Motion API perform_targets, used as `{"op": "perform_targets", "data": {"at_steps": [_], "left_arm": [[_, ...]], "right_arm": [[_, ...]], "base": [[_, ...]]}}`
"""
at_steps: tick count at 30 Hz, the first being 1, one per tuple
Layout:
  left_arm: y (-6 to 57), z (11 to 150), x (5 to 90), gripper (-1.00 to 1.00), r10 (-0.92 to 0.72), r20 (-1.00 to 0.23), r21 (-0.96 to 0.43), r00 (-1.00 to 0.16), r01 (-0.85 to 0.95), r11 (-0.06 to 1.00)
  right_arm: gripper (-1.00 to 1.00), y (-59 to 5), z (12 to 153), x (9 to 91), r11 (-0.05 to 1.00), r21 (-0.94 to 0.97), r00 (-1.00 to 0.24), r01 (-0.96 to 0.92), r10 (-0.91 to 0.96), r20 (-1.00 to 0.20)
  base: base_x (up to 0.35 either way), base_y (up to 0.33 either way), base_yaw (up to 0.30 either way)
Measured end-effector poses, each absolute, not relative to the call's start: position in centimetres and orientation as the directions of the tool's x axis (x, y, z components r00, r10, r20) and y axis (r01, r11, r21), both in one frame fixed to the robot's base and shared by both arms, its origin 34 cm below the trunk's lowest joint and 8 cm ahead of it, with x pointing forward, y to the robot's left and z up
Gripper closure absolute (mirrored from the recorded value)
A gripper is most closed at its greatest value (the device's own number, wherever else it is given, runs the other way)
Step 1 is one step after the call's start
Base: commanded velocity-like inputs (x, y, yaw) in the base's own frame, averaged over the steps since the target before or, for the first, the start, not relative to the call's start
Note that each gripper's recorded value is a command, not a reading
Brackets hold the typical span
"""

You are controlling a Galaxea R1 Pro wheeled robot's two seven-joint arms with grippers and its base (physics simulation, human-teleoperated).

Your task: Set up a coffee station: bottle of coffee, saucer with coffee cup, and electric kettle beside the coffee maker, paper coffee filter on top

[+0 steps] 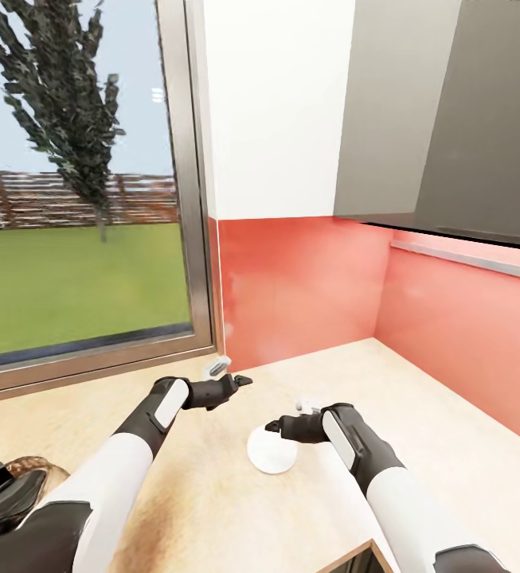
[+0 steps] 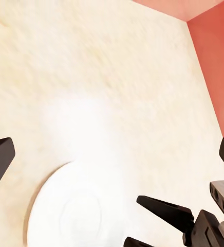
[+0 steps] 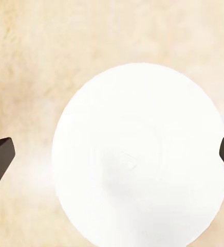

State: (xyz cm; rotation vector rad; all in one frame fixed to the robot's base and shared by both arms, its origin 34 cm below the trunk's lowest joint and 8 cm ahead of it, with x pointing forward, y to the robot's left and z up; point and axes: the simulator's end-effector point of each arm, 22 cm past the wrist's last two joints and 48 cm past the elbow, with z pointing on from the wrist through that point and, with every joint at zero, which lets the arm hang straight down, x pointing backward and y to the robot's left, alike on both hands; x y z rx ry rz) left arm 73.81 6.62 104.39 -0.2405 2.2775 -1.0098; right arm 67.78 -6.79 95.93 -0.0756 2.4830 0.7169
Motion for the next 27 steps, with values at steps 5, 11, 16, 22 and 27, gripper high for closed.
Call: {"op": "perform_targets", "data": {"at_steps": [5, 11, 16, 22, 27], "left_arm": [[6.6, 104.2, 73.7, -1.00, -0.398, -0.470, -0.719, -0.788, 0.080, 0.690], [6.6, 102.7, 72.8, -1.00, -0.400, -0.451, -0.723, -0.798, 0.064, 0.688], [6.5, 102.2, 72.5, -1.00, -0.400, -0.443, -0.724, -0.802, 0.057, 0.688], [6.4, 101.4, 71.9, -1.00, -0.400, -0.431, -0.726, -0.809, 0.047, 0.686], [6.6, 100.4, 71.8, -1.00, -0.428, -0.444, -0.727, -0.787, 0.037, 0.686]], "right_arm": [[-1.00, -6.8, 95.2, 67.4, 0.858, 0.478, -0.857, -0.190, 0.092, -0.507], [-1.00, -7.0, 94.3, 66.8, 0.860, 0.478, -0.869, -0.179, 0.090, -0.486], [-1.00, -7.3, 93.9, 66.7, 0.863, 0.474, -0.873, -0.173, 0.089, -0.480], [-1.00, -7.5, 92.7, 65.9, 0.866, 0.475, -0.889, -0.156, 0.087, -0.450], [-1.00, -7.7, 92.3, 65.7, 0.868, 0.473, -0.892, -0.152, 0.086, -0.444]], "base": [[0.000, 0.000, 0.000], [0.000, 0.000, 0.000], [0.000, 0.000, 0.000], [0.000, 0.000, 0.000], [0.000, 0.000, 0.000]]}}
